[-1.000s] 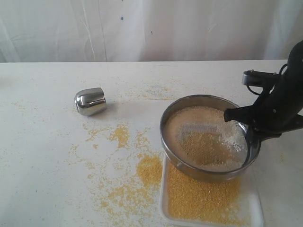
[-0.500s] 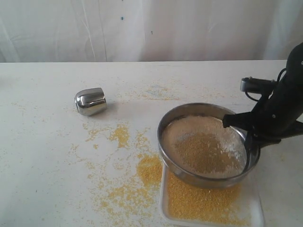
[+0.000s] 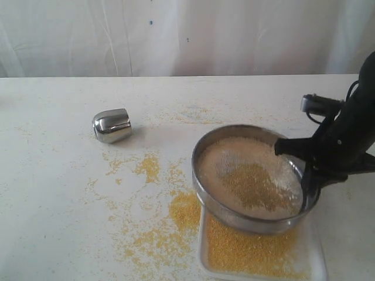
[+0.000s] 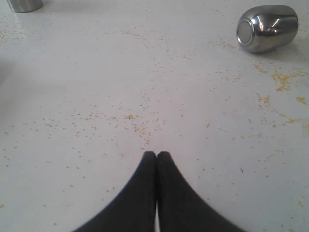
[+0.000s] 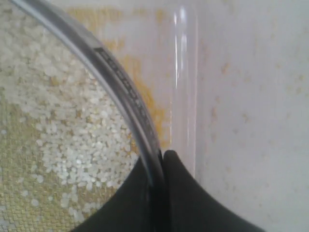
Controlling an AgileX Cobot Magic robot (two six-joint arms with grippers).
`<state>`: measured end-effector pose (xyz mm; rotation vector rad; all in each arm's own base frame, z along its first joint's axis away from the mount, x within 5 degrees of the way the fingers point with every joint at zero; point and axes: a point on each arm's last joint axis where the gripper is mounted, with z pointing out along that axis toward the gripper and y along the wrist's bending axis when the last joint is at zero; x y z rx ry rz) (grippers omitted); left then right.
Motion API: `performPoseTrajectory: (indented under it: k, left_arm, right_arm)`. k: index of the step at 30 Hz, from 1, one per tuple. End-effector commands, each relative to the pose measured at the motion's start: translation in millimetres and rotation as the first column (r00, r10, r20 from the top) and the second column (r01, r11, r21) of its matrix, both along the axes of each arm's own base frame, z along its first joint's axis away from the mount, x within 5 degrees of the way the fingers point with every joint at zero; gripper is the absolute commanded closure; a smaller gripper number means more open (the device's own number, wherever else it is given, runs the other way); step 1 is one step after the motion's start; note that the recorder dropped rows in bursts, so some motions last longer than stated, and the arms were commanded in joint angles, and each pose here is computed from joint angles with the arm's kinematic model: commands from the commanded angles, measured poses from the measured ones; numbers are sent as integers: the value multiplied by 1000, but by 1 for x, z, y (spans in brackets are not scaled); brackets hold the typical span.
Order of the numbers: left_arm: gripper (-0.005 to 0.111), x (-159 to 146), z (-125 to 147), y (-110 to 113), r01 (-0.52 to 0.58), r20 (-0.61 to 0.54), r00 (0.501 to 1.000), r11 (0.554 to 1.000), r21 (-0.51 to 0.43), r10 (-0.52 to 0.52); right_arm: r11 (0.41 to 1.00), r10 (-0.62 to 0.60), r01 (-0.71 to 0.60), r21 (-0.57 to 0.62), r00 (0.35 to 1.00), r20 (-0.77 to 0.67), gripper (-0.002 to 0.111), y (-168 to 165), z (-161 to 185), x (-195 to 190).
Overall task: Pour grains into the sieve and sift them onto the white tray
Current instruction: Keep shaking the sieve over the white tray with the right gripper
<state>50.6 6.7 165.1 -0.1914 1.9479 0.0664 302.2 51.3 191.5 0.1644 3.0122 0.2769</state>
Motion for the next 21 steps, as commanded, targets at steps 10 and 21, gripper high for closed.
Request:
performPoseTrajectory:
  k: [10, 21]
  left_arm:
    - [107, 0, -1, 0, -1, 3, 1000, 1000, -5, 1]
    - [107, 0, -1, 0, -1, 3, 1000, 1000, -5, 1]
  right_arm:
    - [1000, -25, 24, 9, 987, 156, 108, 0, 3, 14]
    - [1000, -24, 22, 20, 995, 100, 108, 0, 5, 7]
